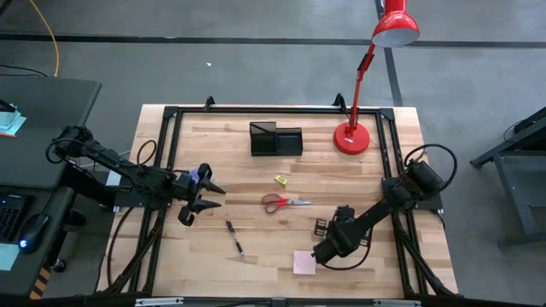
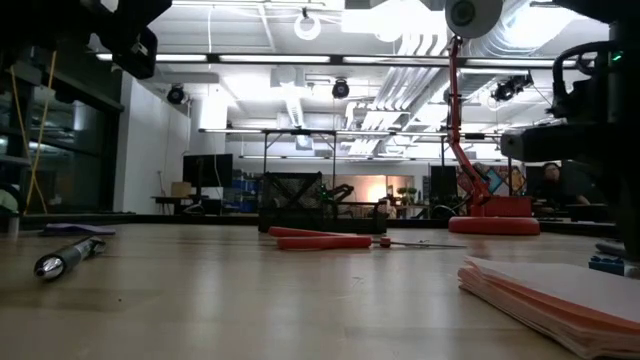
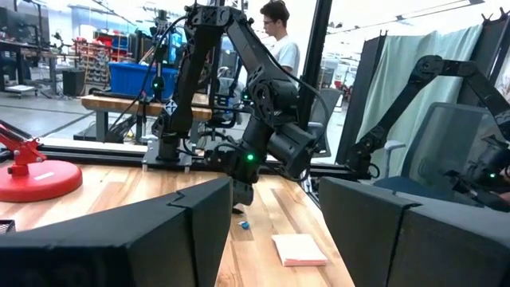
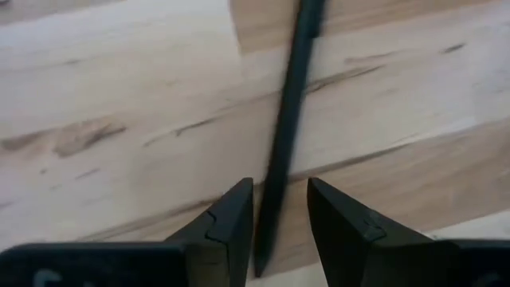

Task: Pick and place office supplies into organizer
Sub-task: Put the black pen into the desk organizer

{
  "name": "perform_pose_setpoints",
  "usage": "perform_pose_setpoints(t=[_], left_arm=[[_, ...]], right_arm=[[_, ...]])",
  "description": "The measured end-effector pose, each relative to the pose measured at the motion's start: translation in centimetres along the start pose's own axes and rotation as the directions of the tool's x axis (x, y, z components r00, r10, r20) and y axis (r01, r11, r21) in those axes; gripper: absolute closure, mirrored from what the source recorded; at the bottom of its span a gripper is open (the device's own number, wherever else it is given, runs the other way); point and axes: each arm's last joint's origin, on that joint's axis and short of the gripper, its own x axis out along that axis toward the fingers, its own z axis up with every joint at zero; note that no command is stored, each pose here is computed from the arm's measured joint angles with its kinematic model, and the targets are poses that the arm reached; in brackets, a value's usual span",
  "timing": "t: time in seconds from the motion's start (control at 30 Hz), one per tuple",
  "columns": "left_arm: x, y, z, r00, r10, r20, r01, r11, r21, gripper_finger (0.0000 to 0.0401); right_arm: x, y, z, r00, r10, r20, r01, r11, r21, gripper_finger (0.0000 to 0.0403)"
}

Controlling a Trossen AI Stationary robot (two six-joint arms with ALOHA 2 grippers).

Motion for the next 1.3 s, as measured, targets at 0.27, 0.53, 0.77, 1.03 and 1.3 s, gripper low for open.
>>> perform_pose_setpoints(t=[0.27, 0.53, 0.77, 1.03, 1.3], left_arm=[[0.0, 0.0, 0.0, 1.000, 0.001, -0.005, -0.001, 1.000, 0.001, 0.0219], [0.0, 0.0, 0.0, 1.000, 0.001, -0.004, -0.001, 1.000, 0.001, 0.0219], [0.0, 0.0, -0.1, 1.000, 0.001, -0.006, -0.001, 1.000, 0.001, 0.0219], [0.0, 0.0, -0.2, 1.000, 0.004, -0.023, -0.003, 1.000, 0.006, 0.0219], [0.0, 0.1, -0.8, 0.997, 0.011, -0.078, -0.011, 1.000, 0.001, 0.0219]], right_arm=[[0.0, 0.0, 0.0, 1.000, -0.017, -0.019, 0.017, 1.000, -0.005, 0.0298], [0.9, -0.1, -0.1, 0.998, 0.025, -0.055, -0.025, 1.000, -0.009, 0.0344], [0.9, -0.1, -0.1, 0.998, 0.037, -0.053, -0.038, 0.999, -0.023, 0.0385], [0.3, -0.7, 0.4, 0.988, 0.139, 0.064, -0.135, 0.989, -0.067, 0.0398], [-0.2, -1.4, 0.2, 0.954, 0.255, 0.160, -0.232, 0.961, -0.151, 0.0399]])
